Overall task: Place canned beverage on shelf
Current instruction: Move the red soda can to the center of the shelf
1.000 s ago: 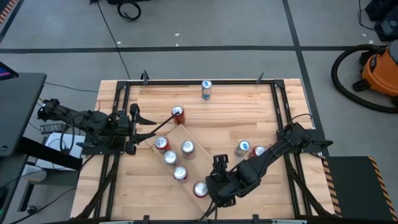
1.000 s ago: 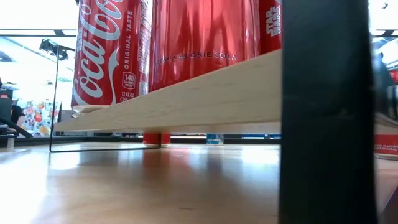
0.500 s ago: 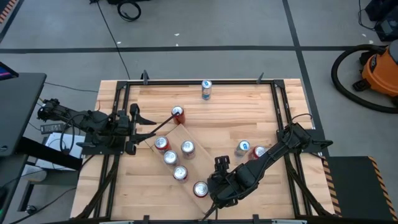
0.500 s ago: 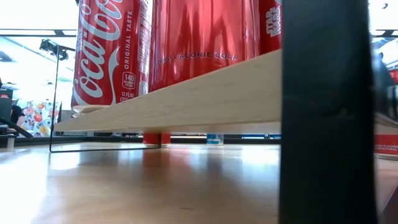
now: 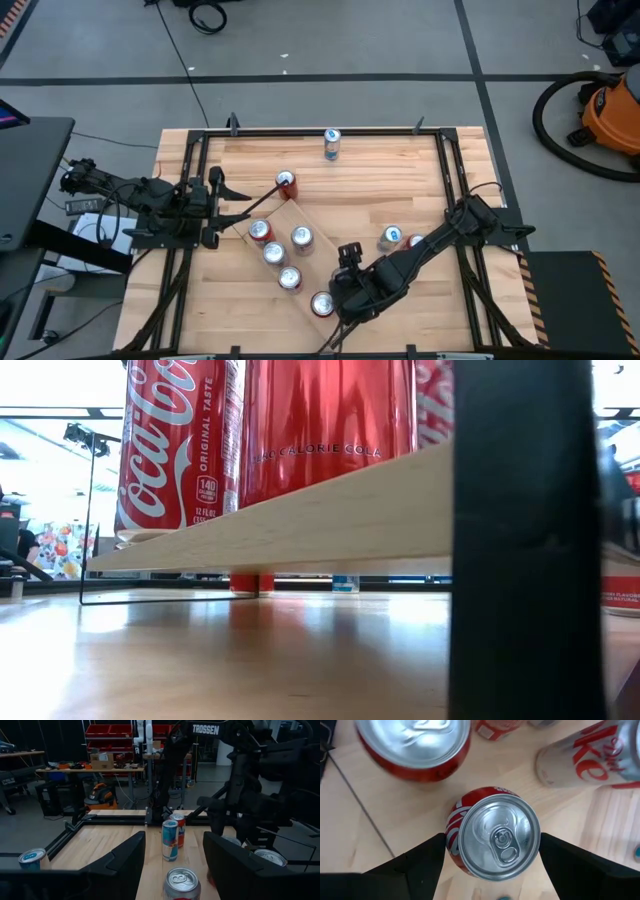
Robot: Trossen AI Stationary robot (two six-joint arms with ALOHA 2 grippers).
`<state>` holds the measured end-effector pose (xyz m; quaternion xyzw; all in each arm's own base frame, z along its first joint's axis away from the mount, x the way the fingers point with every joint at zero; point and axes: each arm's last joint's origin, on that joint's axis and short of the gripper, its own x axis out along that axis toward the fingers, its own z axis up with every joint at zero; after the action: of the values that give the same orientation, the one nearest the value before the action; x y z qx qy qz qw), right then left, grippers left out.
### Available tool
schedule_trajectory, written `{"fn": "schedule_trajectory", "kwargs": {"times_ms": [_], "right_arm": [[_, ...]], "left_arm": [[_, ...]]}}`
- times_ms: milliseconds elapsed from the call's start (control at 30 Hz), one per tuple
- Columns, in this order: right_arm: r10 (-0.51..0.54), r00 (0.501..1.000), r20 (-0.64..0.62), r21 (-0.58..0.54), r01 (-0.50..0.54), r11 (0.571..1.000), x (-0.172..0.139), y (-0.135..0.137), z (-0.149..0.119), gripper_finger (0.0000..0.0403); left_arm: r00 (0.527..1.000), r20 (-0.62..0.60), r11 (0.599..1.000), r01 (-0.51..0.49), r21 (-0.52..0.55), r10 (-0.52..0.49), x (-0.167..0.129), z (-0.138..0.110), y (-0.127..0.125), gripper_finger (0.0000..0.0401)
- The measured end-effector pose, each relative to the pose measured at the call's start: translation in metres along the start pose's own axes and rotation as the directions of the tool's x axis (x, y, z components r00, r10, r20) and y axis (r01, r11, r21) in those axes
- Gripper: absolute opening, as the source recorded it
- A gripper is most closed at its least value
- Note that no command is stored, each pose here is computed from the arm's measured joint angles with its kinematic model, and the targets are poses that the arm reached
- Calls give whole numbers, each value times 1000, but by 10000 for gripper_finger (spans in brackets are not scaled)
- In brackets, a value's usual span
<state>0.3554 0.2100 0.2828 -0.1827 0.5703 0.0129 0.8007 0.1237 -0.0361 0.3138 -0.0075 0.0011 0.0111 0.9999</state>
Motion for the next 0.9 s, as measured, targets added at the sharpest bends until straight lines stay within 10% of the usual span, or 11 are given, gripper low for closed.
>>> {"fn": "schedule_trajectory", "kwargs": {"times_ms": [900], "right_arm": [[33,998,53,-61,-29,998,21,-56,18,320]], "left_arm": [[1000,-25,1000,0,19,1,0,-3,0,210]]}}
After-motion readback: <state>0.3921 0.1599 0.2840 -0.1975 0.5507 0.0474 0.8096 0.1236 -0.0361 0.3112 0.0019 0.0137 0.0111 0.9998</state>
